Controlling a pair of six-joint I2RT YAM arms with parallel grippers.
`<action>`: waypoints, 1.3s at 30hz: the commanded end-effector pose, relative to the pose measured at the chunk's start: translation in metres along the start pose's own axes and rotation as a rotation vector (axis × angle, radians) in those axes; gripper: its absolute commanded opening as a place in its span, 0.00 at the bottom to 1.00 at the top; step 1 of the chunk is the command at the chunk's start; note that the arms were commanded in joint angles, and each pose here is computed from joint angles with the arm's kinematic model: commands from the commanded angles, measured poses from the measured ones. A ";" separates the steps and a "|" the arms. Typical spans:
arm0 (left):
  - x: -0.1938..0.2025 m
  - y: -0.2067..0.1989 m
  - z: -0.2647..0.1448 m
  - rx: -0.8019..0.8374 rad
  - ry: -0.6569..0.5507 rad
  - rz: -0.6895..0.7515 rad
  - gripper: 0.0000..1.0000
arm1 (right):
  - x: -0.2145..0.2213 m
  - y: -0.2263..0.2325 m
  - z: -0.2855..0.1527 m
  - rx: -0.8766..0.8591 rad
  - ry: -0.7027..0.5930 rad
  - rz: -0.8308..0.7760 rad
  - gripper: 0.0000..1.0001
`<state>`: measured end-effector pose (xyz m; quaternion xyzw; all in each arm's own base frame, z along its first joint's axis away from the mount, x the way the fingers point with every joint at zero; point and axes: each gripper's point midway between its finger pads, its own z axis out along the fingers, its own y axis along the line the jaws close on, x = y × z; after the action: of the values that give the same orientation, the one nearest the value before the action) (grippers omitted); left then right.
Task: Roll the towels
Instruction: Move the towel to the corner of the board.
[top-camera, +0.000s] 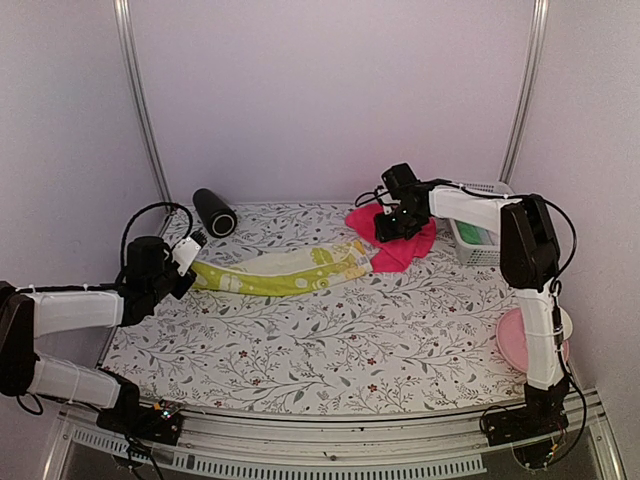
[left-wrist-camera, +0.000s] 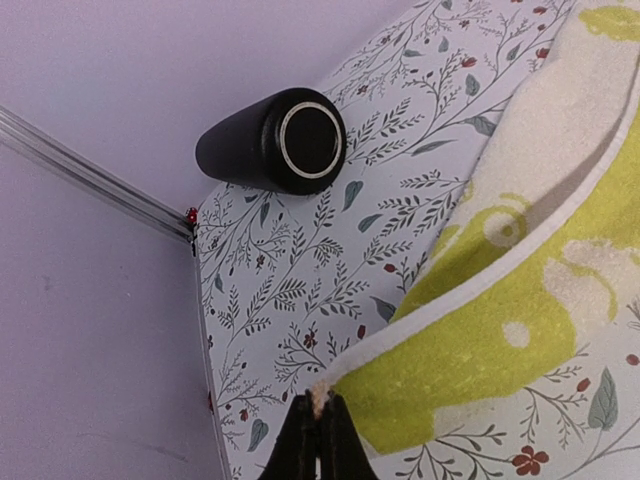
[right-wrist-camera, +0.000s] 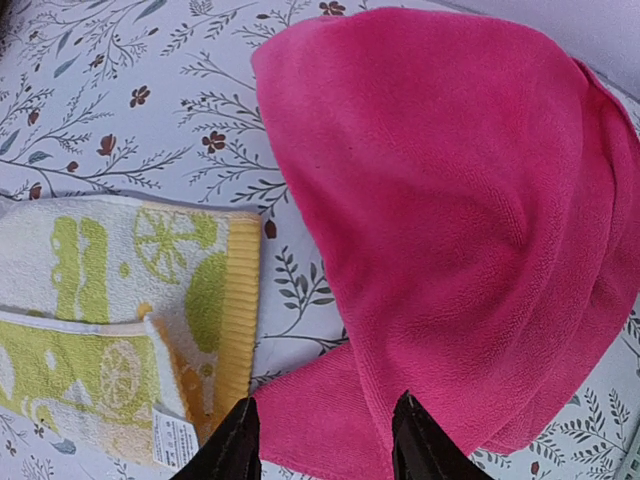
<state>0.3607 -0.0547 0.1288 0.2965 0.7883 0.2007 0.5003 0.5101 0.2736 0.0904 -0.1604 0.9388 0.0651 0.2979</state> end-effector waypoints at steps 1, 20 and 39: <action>-0.007 0.007 0.000 -0.016 -0.023 -0.026 0.00 | 0.022 -0.014 0.025 -0.016 0.064 0.073 0.42; -0.006 0.007 0.000 -0.019 -0.023 -0.027 0.00 | 0.049 -0.147 0.079 0.560 0.136 0.016 0.44; -0.009 0.004 -0.003 -0.002 -0.039 -0.025 0.00 | -0.038 0.040 -0.013 -0.268 -0.084 0.031 0.51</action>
<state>0.3606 -0.0554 0.1289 0.2973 0.7881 0.1988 0.5010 0.5500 0.2568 0.1178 -0.1290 0.9240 0.0646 0.3542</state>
